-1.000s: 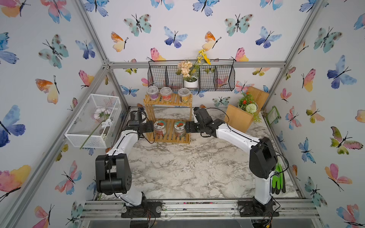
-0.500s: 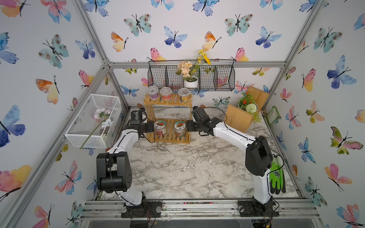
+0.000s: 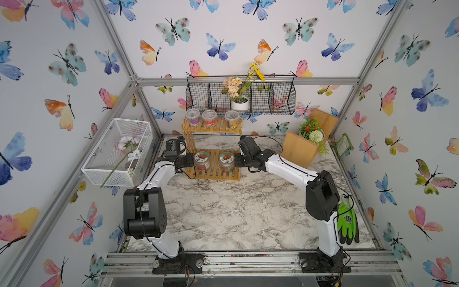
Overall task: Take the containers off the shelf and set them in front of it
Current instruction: Move the shelf to the center of the board.
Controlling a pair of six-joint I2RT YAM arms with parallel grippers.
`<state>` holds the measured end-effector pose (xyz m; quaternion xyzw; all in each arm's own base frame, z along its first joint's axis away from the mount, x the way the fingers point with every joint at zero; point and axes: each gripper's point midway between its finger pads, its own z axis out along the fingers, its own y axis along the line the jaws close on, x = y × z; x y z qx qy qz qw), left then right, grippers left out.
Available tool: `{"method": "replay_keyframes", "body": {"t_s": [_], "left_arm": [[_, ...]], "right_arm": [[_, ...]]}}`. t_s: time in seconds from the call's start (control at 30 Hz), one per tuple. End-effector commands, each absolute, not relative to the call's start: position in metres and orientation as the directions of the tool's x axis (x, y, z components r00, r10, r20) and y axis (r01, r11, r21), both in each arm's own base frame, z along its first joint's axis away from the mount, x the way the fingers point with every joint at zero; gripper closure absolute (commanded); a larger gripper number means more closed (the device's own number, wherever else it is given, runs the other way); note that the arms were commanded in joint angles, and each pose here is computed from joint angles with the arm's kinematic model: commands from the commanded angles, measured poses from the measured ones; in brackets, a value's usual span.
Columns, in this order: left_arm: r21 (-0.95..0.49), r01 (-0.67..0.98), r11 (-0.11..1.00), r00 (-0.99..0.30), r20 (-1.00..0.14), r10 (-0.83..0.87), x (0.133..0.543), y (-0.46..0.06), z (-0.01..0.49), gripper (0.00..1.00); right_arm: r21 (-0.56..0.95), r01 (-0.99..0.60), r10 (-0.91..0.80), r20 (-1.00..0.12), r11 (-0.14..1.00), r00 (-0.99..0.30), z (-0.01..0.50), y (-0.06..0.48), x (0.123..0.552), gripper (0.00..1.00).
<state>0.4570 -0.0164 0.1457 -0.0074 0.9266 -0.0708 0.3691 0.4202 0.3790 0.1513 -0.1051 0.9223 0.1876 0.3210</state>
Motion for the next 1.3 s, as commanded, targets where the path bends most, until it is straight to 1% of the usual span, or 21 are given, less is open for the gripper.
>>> {"method": "replay_keyframes", "body": {"t_s": [0.0, 0.2, 0.37, 0.7, 1.03, 1.27], "left_arm": [[-0.173, 0.099, 0.98, -0.736, -0.675, -0.045, 0.457, -0.037, 0.146, 0.51], [-0.164, 0.117, 0.979, -0.744, -0.668, -0.023, 0.453, -0.049, 0.144, 0.55], [-0.156, 0.138, 0.978, -0.752, -0.659, 0.001, 0.446, -0.06, 0.142, 0.57], [-0.156, 0.182, 0.971, -0.776, -0.629, 0.044, 0.425, -0.088, 0.133, 0.6], [-0.155, 0.234, 0.96, -0.782, -0.617, 0.091, 0.404, -0.125, 0.132, 0.62], [-0.115, 0.271, 0.956, -0.783, -0.604, 0.149, 0.388, -0.146, 0.128, 0.62]], "right_arm": [[0.223, -0.285, -0.097, -0.604, 0.932, -0.791, 0.135, 0.366, 0.419, 0.68], [0.186, -0.265, -0.104, -0.599, 0.946, -0.794, 0.132, 0.354, 0.415, 0.73], [0.144, -0.252, -0.116, -0.605, 0.957, -0.788, 0.132, 0.338, 0.41, 0.74], [0.084, -0.228, -0.133, -0.603, 0.97, -0.787, 0.132, 0.303, 0.4, 0.74], [0.013, -0.18, -0.136, -0.596, 0.984, -0.791, 0.128, 0.253, 0.389, 0.74], [-0.01, -0.14, -0.118, -0.6, 0.99, -0.791, 0.13, 0.222, 0.384, 0.75]]}}
